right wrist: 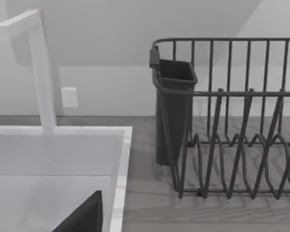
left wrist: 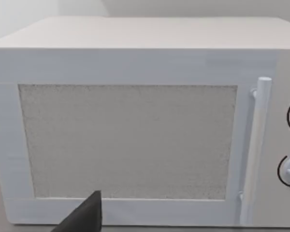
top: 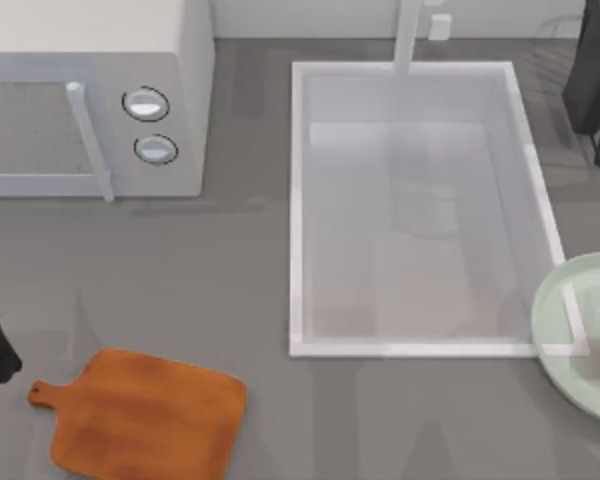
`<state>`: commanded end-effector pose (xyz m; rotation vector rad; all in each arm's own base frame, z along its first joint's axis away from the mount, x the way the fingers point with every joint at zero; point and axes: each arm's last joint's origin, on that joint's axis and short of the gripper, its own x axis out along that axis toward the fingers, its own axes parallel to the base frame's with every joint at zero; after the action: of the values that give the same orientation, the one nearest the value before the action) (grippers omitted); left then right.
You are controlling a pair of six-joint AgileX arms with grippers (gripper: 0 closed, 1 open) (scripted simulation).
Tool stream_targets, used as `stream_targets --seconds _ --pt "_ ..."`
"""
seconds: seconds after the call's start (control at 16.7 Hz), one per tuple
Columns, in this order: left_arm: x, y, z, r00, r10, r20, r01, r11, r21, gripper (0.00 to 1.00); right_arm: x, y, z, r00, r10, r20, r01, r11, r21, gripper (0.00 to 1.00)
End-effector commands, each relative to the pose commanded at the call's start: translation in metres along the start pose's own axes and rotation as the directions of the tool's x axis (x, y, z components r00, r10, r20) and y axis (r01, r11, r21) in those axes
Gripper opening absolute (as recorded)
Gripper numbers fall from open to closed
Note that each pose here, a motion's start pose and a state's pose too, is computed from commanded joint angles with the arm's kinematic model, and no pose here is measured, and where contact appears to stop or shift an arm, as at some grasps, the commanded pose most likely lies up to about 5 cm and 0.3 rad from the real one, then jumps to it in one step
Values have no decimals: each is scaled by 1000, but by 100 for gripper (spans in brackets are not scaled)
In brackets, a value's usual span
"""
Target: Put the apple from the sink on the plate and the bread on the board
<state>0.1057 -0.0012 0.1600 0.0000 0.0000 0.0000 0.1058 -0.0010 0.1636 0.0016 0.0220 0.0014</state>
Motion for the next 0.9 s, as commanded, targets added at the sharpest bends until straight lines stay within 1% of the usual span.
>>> stream_targets --seconds 0.12,0.42,0.54,0.72,0.84,0.9 --pt "0 0 0 1000 0 0 0 1000 0 100 0 0 -4 1000 -1 22 1 1000 -2 100" --pt "0 0 0 1000 0 -1 0 1000 1 100 0 0 -4 1000 -1 22 1 1000 -2 100" --pt "0 1 5 1000 8 -30 -7 1000 31 100 0 0 -4 1000 -1 22 1 1000 -2 100" --pt "4 4 19 988 37 -149 -16 990 137 100 0 0 -4 1000 -1 22 1 1000 -2 100" --pt "11 8 32 960 63 -273 2 973 231 100 0 0 -4 1000 -1 22 1 1000 -2 100" --pt "17 10 38 936 76 -344 25 960 279 100 0 0 -4 1000 -1 22 1 1000 -2 100"
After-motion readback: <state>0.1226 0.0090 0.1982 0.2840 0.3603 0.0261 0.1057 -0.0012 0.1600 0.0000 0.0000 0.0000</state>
